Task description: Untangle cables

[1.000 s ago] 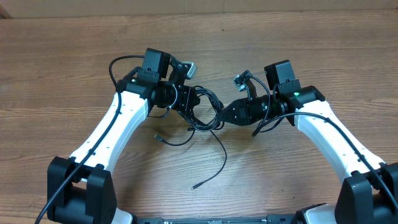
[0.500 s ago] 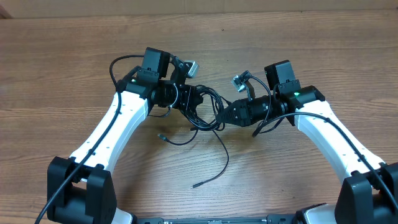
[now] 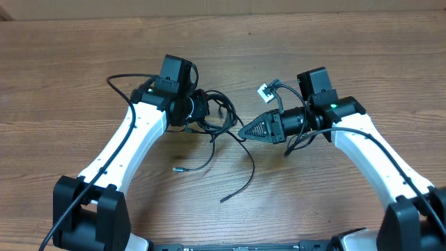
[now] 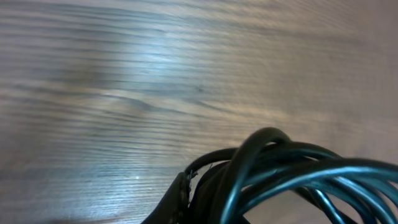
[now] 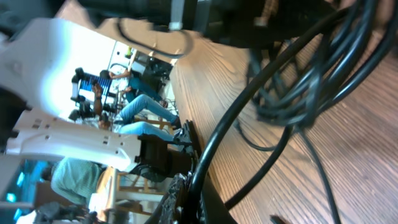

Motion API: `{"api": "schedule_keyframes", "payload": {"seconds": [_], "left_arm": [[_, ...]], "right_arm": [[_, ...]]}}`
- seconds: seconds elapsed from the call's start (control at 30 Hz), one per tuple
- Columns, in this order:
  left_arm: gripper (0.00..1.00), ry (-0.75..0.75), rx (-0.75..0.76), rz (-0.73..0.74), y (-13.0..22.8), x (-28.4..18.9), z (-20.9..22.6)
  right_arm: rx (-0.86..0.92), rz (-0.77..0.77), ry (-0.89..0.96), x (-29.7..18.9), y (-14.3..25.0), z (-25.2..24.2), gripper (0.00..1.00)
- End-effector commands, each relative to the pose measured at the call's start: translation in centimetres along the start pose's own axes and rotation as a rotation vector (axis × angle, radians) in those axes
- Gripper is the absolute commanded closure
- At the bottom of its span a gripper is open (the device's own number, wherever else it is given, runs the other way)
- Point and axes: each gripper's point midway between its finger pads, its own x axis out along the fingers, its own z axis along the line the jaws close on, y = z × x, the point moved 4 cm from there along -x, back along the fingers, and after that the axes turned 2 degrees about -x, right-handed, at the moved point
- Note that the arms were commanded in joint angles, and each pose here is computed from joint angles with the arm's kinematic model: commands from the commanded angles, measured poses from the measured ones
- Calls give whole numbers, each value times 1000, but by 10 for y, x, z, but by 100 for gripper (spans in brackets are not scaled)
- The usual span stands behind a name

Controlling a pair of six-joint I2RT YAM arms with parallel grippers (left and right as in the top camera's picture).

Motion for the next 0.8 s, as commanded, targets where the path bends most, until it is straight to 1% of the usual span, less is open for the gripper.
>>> {"api": "schedule_keyframes", "payload": {"seconds": [0.0,0.07,0.17,0.3,0.4,0.47,0.6,0.7,0.77], "left_arm": [[90,-89,-199,-145,-23,-12,11],[93,-91,-246,-143,-22,-12,12],[94,-93,-331,-140,-21,-12,13],[94,-91,-381,-140,-20,-12,14],[92,-81,-365,-128,-19,-11,12],[94,-68,-331,-107,-17,-11,10],[96,-91,-379,-68,-8,-11,14],[96,-113,-391,-60,-5,-10,18],[95,-110,-360,-57,-6,-9,17]], "right_arm": [[-214,-44,-95,-12,-9,48,96],[-263,-54,-93,-15,-9,57,96],[-291,-62,-92,-18,-9,65,96],[-295,-63,-92,-19,-9,66,96],[-304,-64,-92,-19,-9,66,96],[-327,-66,-93,-19,-9,67,96],[-385,-87,-180,-22,-14,79,96],[-502,-122,-265,-29,-22,91,96],[-592,-141,-293,-34,-28,96,96]]}}
